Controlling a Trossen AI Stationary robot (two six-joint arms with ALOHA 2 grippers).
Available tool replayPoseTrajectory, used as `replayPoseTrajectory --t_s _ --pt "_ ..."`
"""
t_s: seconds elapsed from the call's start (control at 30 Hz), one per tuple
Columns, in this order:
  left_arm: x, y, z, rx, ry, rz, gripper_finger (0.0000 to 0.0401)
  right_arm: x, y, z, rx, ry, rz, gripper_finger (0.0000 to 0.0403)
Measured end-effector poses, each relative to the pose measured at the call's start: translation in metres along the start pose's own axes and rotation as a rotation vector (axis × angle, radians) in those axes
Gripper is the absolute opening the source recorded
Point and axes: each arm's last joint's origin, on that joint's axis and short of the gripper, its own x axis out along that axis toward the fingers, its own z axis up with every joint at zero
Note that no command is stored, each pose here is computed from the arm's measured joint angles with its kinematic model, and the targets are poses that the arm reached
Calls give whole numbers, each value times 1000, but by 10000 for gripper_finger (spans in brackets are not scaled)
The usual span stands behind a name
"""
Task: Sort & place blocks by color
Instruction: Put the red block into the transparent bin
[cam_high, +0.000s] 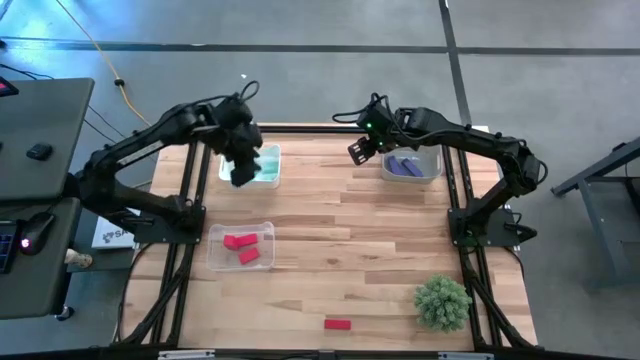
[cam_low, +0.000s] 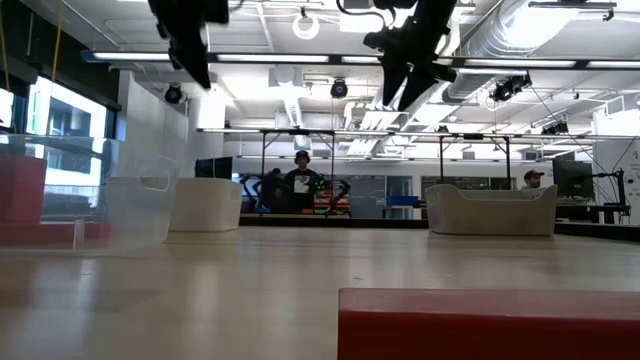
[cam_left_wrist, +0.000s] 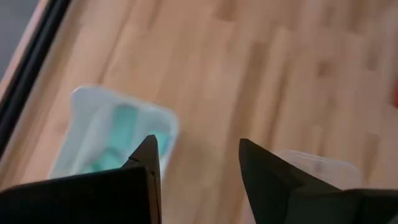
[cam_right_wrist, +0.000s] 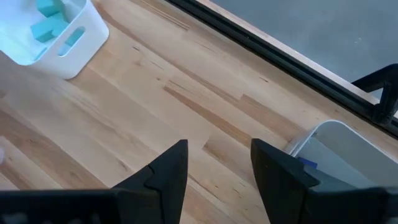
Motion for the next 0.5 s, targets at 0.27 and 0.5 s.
replayPoseTrajectory --t_s 0.27,0.5 --pt "-30 -55 -17 54 -100 -120 124 0 0 1 2 -9 5 165" --pt "-40 -89 -23 43 -160 -214 124 0 1 1 31 -13 10 165"
